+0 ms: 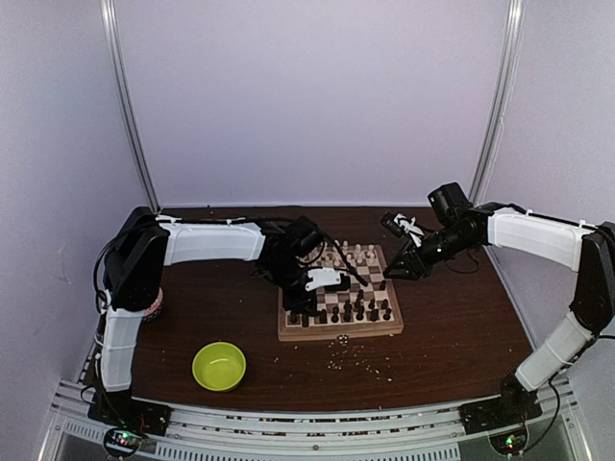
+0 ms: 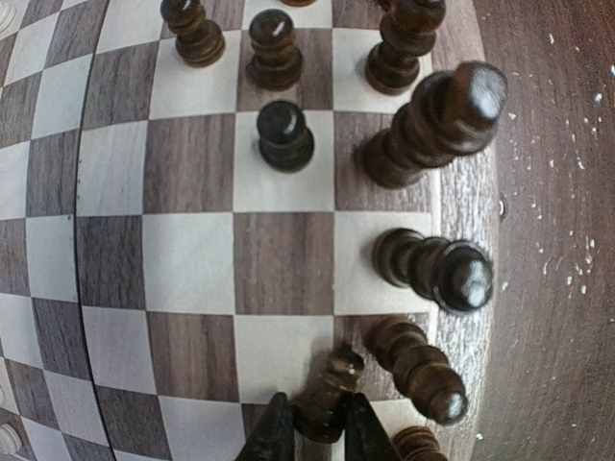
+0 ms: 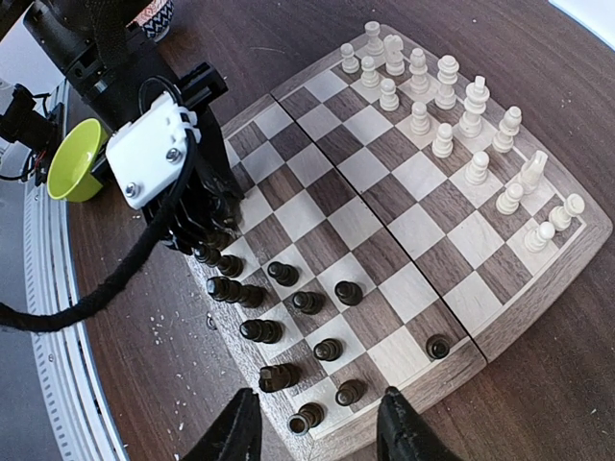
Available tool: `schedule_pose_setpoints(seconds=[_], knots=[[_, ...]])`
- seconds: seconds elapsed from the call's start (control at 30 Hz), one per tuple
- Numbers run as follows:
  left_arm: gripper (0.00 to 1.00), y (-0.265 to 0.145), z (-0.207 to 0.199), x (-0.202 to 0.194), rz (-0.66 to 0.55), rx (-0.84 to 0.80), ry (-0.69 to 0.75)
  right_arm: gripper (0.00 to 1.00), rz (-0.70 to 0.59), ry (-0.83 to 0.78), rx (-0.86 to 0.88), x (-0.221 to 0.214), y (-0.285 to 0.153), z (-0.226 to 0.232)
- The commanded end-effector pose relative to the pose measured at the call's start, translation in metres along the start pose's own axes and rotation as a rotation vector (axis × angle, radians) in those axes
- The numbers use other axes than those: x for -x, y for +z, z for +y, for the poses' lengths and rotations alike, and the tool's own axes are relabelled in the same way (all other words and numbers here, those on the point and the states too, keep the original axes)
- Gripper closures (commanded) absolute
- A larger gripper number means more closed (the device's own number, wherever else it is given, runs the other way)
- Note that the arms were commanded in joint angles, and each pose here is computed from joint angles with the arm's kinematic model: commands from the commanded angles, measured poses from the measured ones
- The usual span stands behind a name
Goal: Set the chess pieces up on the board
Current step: Pick up the pawn from f8.
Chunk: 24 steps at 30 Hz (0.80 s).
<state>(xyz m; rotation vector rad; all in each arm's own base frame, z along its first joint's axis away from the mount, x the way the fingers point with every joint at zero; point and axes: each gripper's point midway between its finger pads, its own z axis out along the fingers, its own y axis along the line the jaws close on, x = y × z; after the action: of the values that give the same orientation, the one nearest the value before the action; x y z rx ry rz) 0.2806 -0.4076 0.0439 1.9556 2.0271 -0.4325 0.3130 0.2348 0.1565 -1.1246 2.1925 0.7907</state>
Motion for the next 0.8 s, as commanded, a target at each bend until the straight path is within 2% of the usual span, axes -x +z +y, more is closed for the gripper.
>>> schedule_pose_setpoints(seconds=[0.0, 0.2, 0.5, 0.77], knots=[[0.83, 0.006, 0.0, -0.003, 0.017, 0.003, 0.016, 0.58, -0.017, -0.002, 0.005, 0.009, -0.004, -0.002], [0.9, -0.005, 0.013, 0.002, 0.008, 0.046, -0.006, 0.59, -0.035, 0.001, 0.004, 0.02, -0.01, -0.002], [0.93, -0.071, 0.051, 0.05, -0.254, 0.144, -0.105, 0.59, -0.097, 0.048, -0.003, 0.06, -0.036, -0.007], [0.93, -0.114, 0.064, 0.072, -0.437, 0.23, -0.214, 0.59, -0.14, 0.195, 0.126, 0.091, -0.037, -0.006]])
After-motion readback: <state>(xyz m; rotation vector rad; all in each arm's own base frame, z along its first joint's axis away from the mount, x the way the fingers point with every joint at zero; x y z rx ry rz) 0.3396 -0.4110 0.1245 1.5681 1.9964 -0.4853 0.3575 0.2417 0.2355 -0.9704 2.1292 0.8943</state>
